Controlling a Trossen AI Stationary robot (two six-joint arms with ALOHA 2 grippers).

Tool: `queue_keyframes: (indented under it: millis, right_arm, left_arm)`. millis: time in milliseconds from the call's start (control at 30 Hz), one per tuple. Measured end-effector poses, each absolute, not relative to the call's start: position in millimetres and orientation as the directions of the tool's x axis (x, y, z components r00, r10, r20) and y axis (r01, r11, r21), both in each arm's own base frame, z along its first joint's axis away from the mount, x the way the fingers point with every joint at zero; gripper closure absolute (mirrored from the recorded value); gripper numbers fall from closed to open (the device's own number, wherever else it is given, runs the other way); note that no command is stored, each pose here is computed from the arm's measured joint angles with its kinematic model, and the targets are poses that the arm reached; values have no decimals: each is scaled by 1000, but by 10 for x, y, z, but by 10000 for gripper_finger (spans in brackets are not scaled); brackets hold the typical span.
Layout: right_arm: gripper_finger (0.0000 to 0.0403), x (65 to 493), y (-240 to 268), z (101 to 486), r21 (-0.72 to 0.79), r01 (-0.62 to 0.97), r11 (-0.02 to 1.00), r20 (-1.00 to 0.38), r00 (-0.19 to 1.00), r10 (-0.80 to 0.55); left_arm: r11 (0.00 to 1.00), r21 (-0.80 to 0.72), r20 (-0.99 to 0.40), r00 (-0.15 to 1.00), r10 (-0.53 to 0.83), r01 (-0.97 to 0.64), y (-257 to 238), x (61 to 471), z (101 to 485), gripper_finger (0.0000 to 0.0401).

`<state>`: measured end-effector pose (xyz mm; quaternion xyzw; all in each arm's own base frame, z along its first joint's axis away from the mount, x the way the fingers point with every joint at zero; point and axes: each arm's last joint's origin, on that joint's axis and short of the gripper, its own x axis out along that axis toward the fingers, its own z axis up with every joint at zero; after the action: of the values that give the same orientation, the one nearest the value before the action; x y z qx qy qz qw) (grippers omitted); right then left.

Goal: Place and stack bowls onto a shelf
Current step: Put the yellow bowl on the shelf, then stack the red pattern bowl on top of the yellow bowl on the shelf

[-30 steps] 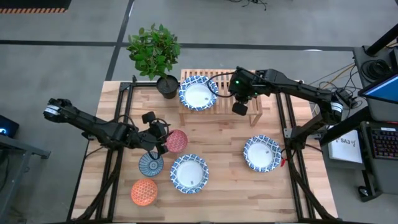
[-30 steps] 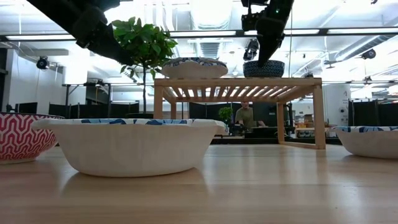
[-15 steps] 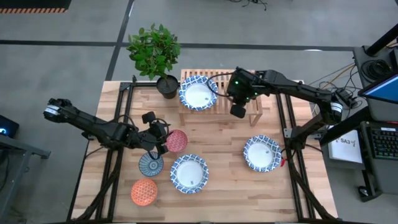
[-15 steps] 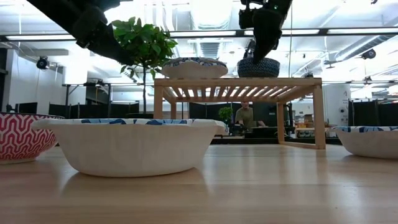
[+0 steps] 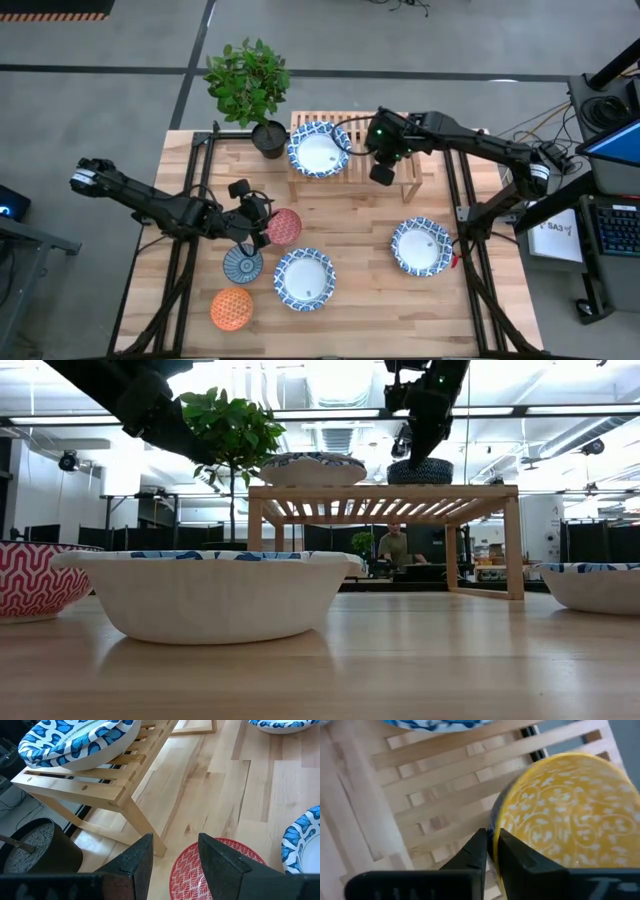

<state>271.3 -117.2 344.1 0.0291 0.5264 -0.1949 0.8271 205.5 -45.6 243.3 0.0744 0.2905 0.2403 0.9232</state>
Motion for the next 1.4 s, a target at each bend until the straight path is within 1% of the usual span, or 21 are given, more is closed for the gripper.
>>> queue_keyframes:
  millis: [267, 367, 500, 633, 767, 867, 1000, 1133, 1233, 1400]
  right_arm:
    - [287, 2727, -1179, 3427, -156, 354, 922, -884, 367, -290]
    - [268, 2726, -1177, 3451, -155, 354, 922, -881, 373, -291]
    - [255, 2707, -1169, 3560, -154, 360, 920, -869, 394, -299]
    - [254, 2661, -1130, 3667, -147, 370, 917, -851, 425, -308]
    - [263, 2553, -978, 3810, -145, 345, 927, -822, 480, -307]
    - [271, 2439, -781, 3912, -140, 306, 942, -793, 535, -292]
    - [282, 2286, -469, 3988, -110, 246, 963, -724, 644, -247]
    - [289, 2137, -172, 3940, -78, 166, 983, -648, 741, -177]
    - [294, 2057, 16, 3839, -56, 95, 994, -588, 801, -110]
    - [299, 2007, 276, 3598, -58, -37, 998, -497, 867, 3]
  left_arm:
    - [873, 277, -501, 716, 487, -401, -456, 2055, 2433, 262]
    - [873, 277, -501, 716, 487, -401, -456, 2055, 2433, 262]
    - [873, 275, -501, 716, 487, -402, -456, 2055, 2433, 262]
    - [874, 259, -501, 716, 486, -412, -457, 2055, 2433, 262]
    - [873, 231, -502, 716, 485, -430, -457, 2055, 2432, 262]
    - [872, 208, -502, 716, 485, -444, -457, 2055, 2432, 262]
    - [865, 155, -502, 716, 485, -477, -457, 2055, 2432, 262]
    - [853, 55, -509, 720, 471, -519, -461, 2056, 2430, 262]
    - [846, -43, -529, 730, 432, -532, -472, 2059, 2425, 262]
    - [819, -166, -553, 740, 383, -549, -486, 2061, 2417, 262]
